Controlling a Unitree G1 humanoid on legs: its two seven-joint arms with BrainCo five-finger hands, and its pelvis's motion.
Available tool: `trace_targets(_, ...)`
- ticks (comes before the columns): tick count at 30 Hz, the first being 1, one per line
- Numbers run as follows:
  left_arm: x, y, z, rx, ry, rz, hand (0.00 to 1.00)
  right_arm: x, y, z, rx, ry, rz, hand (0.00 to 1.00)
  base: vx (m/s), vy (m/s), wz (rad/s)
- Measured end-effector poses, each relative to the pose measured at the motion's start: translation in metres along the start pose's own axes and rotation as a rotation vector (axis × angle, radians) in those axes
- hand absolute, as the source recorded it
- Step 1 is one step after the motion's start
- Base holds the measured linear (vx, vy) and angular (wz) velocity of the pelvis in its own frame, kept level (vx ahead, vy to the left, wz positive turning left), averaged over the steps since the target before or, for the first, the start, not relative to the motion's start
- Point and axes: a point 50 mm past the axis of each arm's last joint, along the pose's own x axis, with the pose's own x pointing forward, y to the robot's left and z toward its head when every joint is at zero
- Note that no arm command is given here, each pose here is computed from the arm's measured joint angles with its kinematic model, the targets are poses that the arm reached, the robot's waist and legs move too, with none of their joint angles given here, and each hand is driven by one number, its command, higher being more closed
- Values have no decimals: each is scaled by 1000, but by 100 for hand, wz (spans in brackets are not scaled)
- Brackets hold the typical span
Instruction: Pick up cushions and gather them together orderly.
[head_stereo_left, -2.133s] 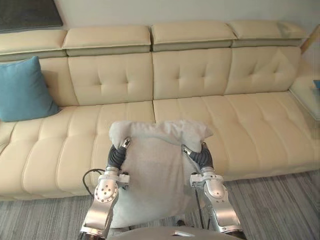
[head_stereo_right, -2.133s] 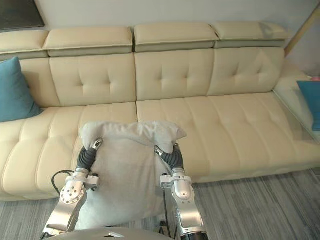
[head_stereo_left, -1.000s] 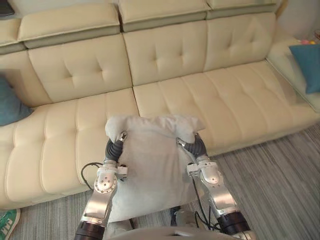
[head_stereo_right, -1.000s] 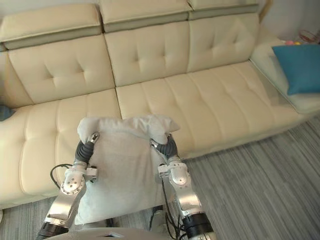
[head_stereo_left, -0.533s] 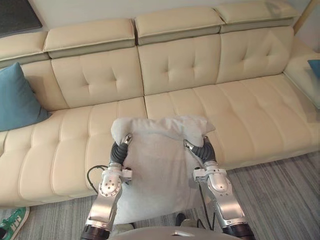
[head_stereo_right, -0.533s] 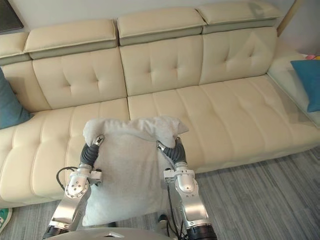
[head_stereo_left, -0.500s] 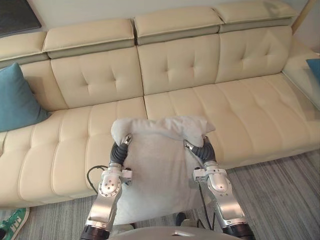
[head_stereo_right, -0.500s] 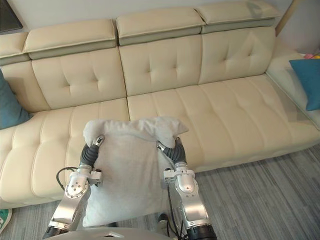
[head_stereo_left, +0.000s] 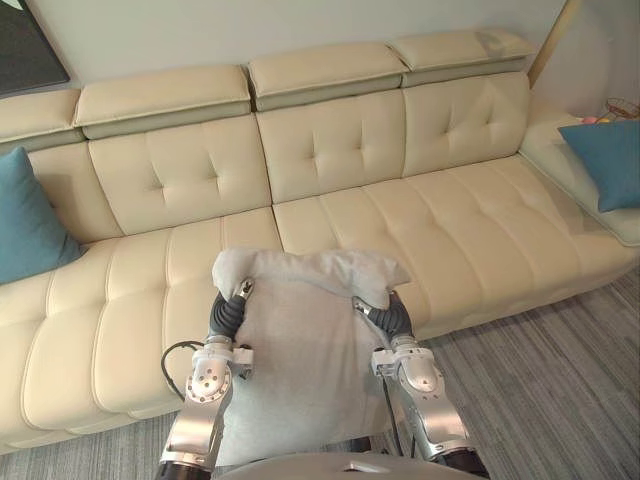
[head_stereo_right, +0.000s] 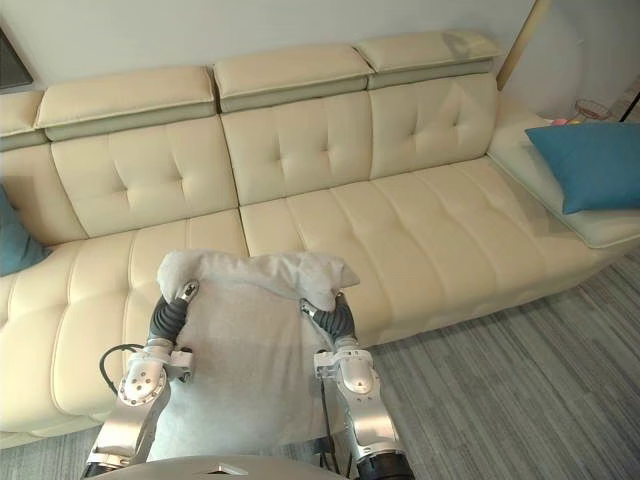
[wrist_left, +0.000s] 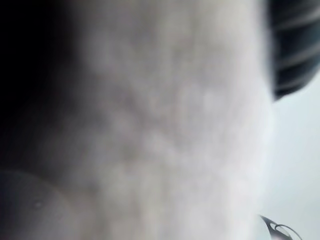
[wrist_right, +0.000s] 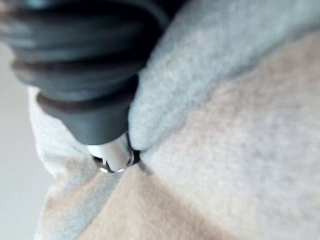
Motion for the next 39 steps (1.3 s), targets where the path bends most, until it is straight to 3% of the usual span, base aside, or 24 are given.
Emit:
trace_targets(18, -13, -5, -28, -98, 133, -24, 100, -21, 1, -31, 84, 146, -56, 100, -32, -6, -5)
trace_targets(39, 8, 4, 0, -69, 11, -6, 100, 2, 4, -4, 81, 32, -26, 100, 25, 3, 15)
